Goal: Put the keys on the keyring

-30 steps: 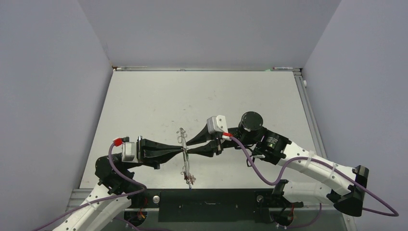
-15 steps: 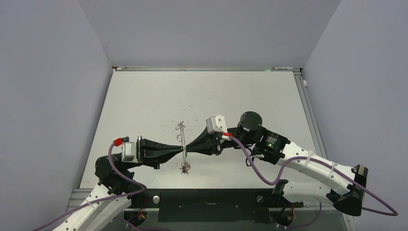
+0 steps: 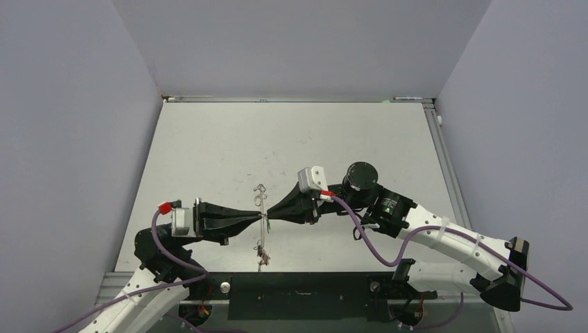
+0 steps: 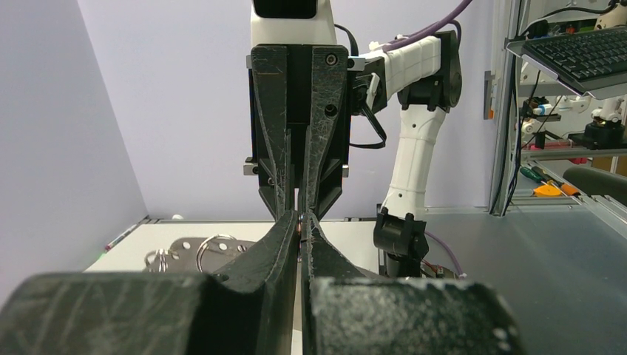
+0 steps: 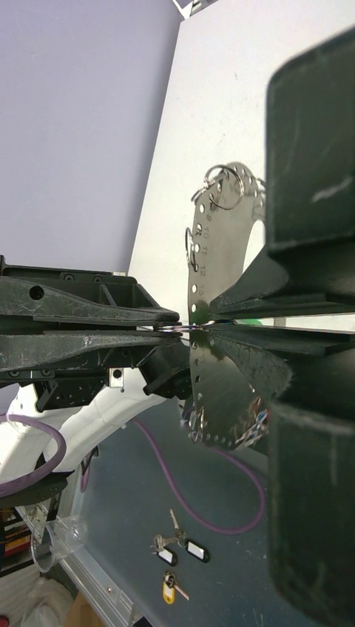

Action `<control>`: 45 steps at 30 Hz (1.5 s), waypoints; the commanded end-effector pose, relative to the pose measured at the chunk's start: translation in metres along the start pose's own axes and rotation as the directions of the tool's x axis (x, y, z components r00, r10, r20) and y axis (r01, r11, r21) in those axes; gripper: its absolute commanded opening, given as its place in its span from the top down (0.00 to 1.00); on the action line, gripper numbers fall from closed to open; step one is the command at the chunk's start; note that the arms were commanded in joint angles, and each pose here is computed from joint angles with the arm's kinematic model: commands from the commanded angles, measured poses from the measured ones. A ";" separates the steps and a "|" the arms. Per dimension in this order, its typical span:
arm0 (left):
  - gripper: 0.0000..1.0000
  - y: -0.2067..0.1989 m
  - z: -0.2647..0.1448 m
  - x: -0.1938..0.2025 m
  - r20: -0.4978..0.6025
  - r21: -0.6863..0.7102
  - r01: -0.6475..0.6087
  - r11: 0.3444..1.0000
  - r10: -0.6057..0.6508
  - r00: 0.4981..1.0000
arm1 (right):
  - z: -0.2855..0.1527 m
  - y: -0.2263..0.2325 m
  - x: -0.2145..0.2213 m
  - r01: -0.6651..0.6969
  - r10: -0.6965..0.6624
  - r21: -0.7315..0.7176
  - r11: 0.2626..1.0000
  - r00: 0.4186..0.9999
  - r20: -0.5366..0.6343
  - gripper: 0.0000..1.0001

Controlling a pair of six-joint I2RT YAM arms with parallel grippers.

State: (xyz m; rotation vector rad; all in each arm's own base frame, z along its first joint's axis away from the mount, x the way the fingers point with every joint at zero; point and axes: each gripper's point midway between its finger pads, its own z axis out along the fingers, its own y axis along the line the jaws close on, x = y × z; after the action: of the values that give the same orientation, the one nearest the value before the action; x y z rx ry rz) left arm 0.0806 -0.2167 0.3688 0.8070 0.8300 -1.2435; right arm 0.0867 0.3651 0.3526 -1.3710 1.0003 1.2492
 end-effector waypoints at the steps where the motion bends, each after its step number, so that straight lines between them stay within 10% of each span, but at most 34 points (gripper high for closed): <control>1: 1.00 0.002 0.001 -0.019 0.070 -0.023 -0.046 0.999 0.048 0.996 | 0.003 -0.003 -0.009 0.022 -0.021 -0.004 1.000 0.998 0.052 0.91; 30: 1.00 0.000 0.003 -0.011 0.036 0.004 -0.031 1.000 0.031 0.999 | 0.002 -0.008 -0.025 0.064 -0.065 0.013 0.998 0.996 0.069 0.93; 36: 1.00 0.005 0.002 -0.012 0.036 -0.025 -0.044 0.999 0.045 0.998 | 0.001 -0.013 -0.017 0.041 -0.043 0.047 0.998 0.998 0.047 0.61; 45: 1.00 0.007 0.001 -0.015 0.040 -0.046 -0.060 0.997 0.062 0.997 | -0.017 -0.019 -0.007 0.024 -0.038 0.177 0.984 0.997 0.073 0.55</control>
State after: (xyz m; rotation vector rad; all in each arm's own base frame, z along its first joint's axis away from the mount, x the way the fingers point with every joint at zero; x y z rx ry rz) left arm 0.0870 -0.2171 0.3642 0.7924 0.8529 -1.2212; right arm 0.1010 0.3607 0.3449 -1.2873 1.0512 1.1913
